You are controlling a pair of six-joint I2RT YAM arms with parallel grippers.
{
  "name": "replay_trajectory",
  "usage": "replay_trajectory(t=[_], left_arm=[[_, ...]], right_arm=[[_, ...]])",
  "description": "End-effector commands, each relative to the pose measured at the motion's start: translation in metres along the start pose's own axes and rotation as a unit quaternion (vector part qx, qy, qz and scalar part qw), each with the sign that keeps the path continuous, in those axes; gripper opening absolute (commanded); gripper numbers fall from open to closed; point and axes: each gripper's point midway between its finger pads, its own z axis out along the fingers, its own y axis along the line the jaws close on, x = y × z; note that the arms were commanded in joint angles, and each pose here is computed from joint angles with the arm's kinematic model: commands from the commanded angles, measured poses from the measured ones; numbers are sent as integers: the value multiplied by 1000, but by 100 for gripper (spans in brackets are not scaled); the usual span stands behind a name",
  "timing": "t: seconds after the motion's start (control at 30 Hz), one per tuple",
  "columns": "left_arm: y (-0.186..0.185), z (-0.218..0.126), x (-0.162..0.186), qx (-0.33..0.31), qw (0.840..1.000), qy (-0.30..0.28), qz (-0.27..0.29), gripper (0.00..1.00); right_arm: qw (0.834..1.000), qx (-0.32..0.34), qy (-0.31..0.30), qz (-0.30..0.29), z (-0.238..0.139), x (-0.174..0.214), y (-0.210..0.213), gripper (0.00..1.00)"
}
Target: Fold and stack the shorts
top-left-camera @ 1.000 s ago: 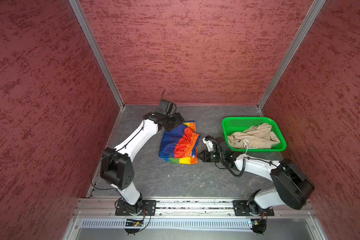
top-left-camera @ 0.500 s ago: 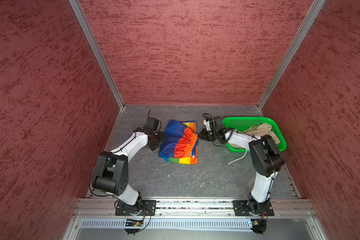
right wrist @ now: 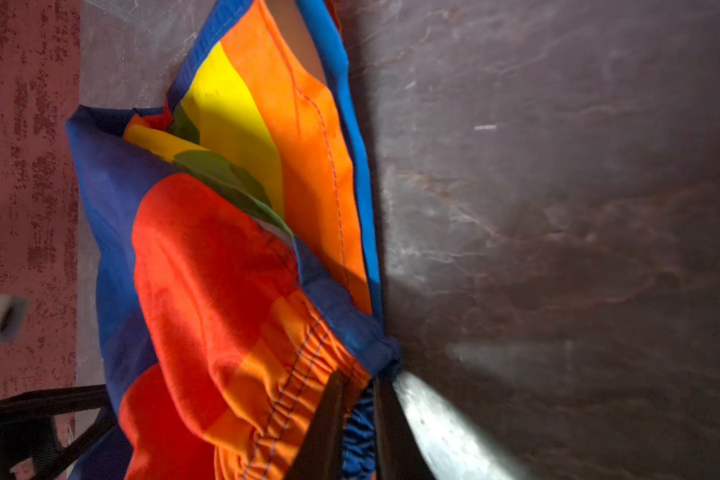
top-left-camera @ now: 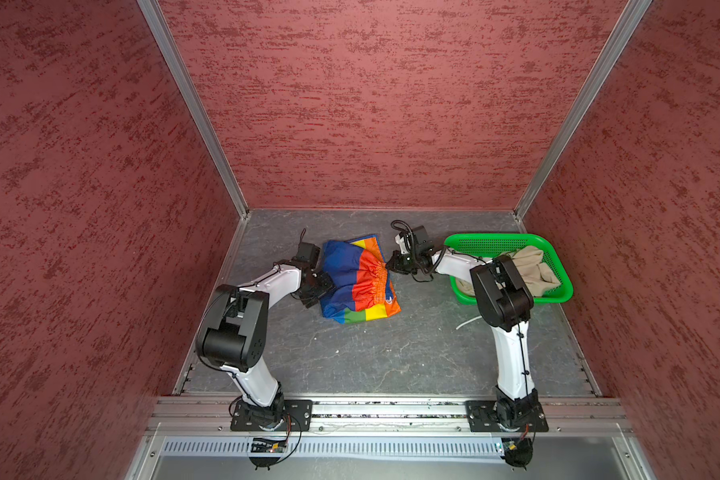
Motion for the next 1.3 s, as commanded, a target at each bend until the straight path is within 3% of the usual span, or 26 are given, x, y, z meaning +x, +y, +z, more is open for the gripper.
replay_trajectory(t=[0.0,0.13,0.23,0.3,0.57,0.83,0.9,1.1,1.27], left_arm=[[5,7,-6,5,1000,-3,-1,66],[0,15,-19,12,1000,-9,-8,50],[-4,18,-32,13,1000,-11,-13,12],[-4,17,-43,12,1000,-15,-22,0],[19,-16,-111,5,995,-63,-71,0],[66,-67,-193,-13,983,-134,-128,0],[64,-74,-210,10,982,-135,-130,0],[59,-97,-243,-1,981,-148,-126,0],[70,-108,-249,-11,978,-150,-147,0]], right_arm=[[1000,-5,-20,-18,-14,-5,6,21],[997,-37,-64,-34,-50,-19,28,27],[993,-47,-98,-38,-77,-28,37,29],[992,-48,-113,-40,-90,-30,39,30],[992,-32,-117,-22,-101,-19,17,32],[993,-29,-112,-17,-97,-15,4,32],[993,-33,-112,-17,-97,-16,4,32],[993,-26,-116,-23,-99,-20,1,32],[993,-26,-113,-18,-96,-19,-4,33]])
